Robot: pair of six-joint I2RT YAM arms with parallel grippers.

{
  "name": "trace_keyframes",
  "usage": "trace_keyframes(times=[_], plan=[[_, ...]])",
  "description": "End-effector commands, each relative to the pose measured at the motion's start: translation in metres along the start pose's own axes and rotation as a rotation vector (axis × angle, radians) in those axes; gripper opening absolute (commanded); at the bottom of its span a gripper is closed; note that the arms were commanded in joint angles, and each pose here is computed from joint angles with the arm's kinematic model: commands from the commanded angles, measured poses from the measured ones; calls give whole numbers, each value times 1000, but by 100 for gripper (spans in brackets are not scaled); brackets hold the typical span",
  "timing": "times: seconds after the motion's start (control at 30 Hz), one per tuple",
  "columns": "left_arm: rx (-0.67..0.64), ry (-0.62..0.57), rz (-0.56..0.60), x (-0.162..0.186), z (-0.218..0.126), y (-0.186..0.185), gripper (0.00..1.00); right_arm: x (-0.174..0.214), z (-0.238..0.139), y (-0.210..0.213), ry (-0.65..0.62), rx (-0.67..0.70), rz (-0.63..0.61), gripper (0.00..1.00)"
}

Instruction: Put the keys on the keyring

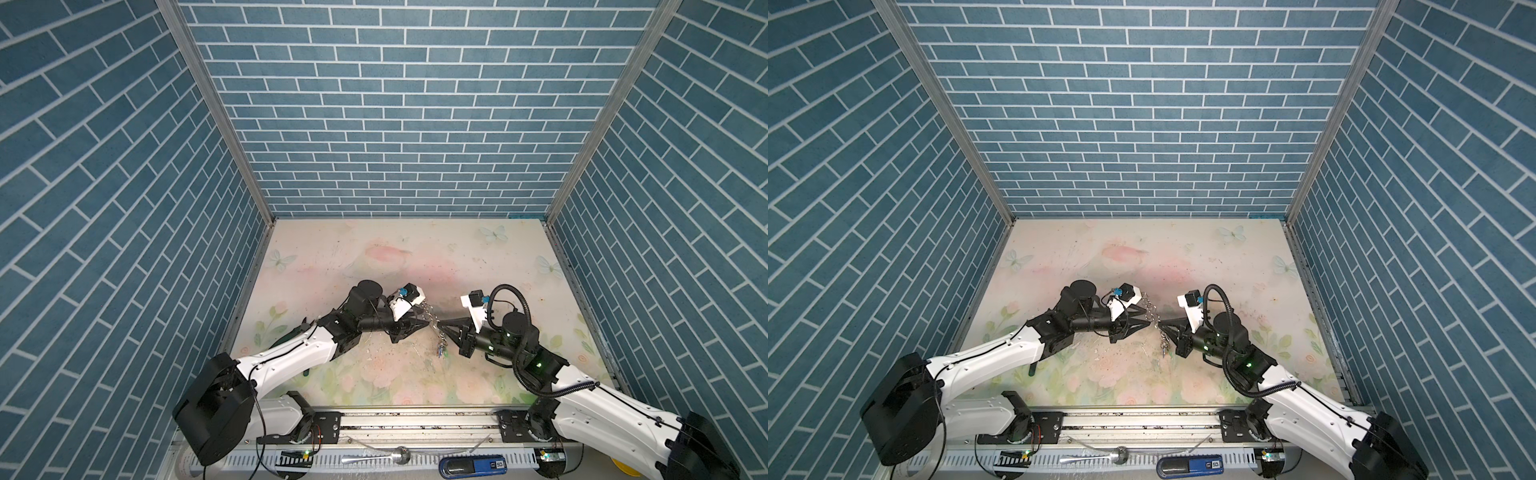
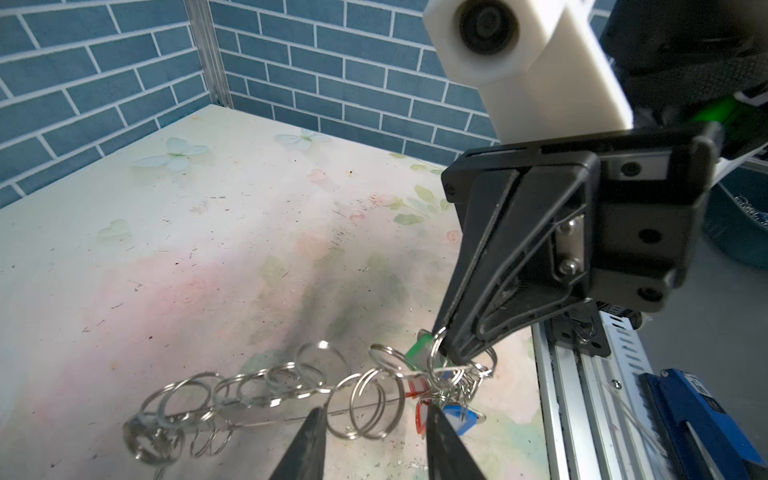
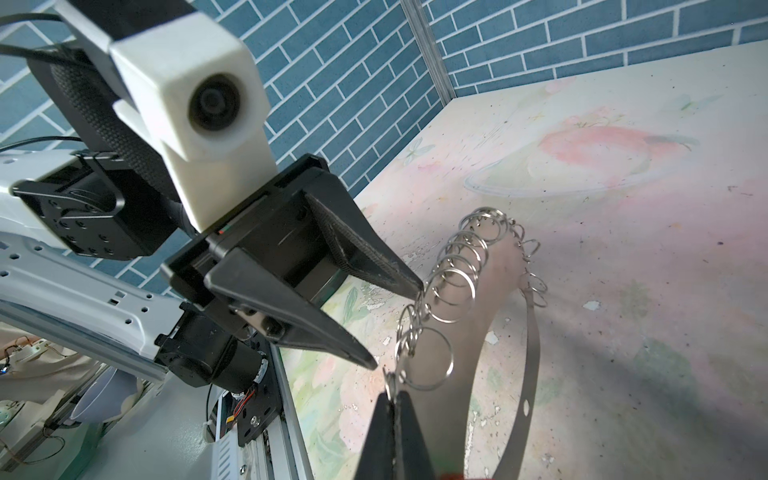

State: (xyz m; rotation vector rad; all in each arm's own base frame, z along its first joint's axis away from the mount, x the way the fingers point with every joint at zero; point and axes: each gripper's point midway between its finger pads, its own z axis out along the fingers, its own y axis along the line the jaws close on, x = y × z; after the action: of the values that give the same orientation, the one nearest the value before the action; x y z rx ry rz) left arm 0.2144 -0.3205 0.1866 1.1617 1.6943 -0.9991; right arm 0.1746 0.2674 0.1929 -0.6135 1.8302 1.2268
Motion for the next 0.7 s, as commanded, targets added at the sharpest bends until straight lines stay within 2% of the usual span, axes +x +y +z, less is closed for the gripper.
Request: trace_keyframes(times=[0.0,0.23,0.43,0.67], plan=[[70,-45,-47,-5,2,-11,38,-16,-1,3,-106,-17,-63,0],[95,-86,-102,-4,8,-11,39,-15,8,3,-118,-46,-39,0],[87,-70,-123,6,13,-7,42,-17,13,-5,-132,-17,17,0],[117,-79,-168,12,22,-6,42,-13,18,1,-145,-85,50,0]])
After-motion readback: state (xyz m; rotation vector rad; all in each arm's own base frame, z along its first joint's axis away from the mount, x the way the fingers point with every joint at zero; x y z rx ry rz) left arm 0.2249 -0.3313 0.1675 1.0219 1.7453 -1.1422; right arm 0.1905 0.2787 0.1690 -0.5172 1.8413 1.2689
